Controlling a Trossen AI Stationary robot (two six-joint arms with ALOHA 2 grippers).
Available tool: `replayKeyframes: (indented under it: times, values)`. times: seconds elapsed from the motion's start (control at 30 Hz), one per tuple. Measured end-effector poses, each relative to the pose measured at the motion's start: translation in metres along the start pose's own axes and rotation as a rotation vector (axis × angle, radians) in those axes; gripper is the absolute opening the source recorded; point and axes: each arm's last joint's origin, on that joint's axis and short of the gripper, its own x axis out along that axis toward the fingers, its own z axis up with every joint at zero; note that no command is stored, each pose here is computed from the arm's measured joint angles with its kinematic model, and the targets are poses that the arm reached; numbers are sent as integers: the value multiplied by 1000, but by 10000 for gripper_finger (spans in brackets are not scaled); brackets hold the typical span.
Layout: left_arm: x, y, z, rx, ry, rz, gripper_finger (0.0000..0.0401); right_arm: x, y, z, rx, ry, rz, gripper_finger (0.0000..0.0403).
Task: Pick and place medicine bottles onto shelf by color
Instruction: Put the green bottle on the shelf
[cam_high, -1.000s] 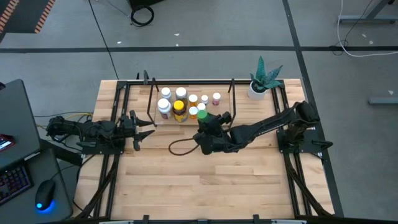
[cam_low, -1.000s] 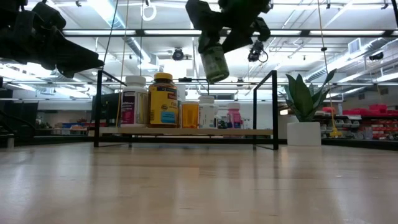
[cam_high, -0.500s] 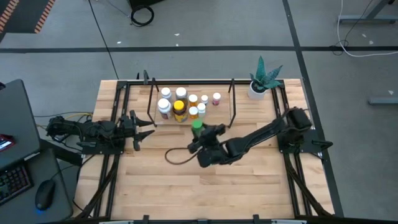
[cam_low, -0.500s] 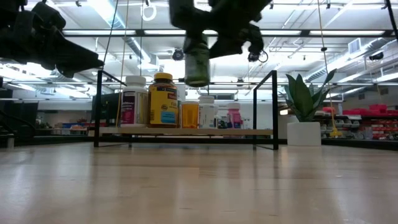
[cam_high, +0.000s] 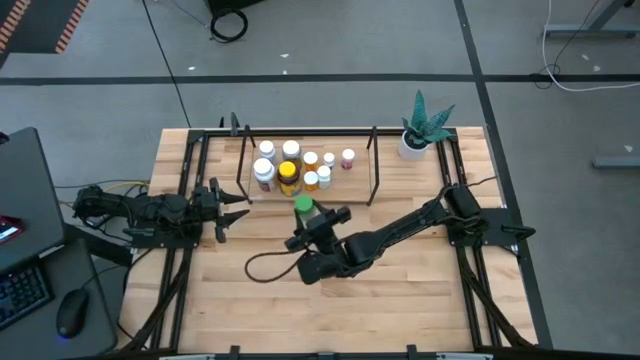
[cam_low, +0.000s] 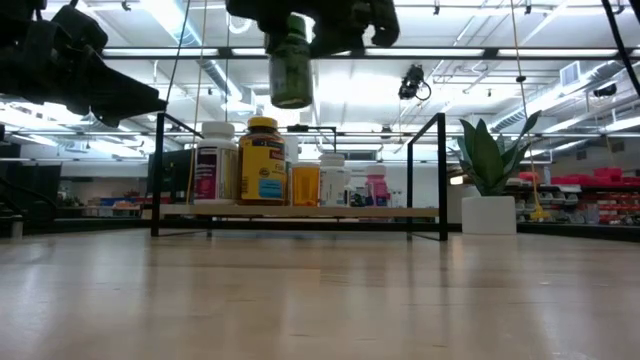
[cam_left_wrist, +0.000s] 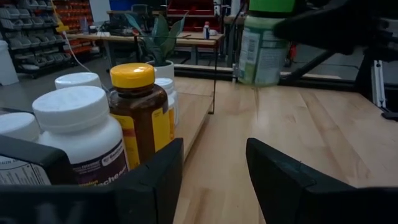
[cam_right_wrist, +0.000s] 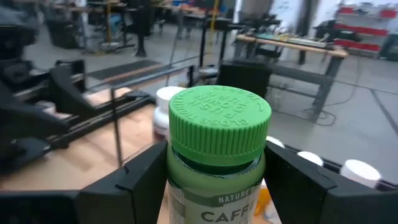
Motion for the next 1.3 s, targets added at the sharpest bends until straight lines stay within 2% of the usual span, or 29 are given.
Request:
replayKeyframes:
  times: [0.17, 0.5, 0.83, 1.3]
  values:
    - [0, 0, 0, 0, 1, 0, 187, 2, -8, -7, -5, -5, -48, 247]
    - [0, 0, 0, 1, 2, 0, 181, 24, -42, -23, -7, 114, -148, 247]
    - [0, 0, 0, 1, 2, 0, 187, 31, -68, -33, 27, 133, -251, 247]
    - [0, 0, 0, 1, 2, 1, 187, 62, -95, -57, 22, 176, -366, 248]
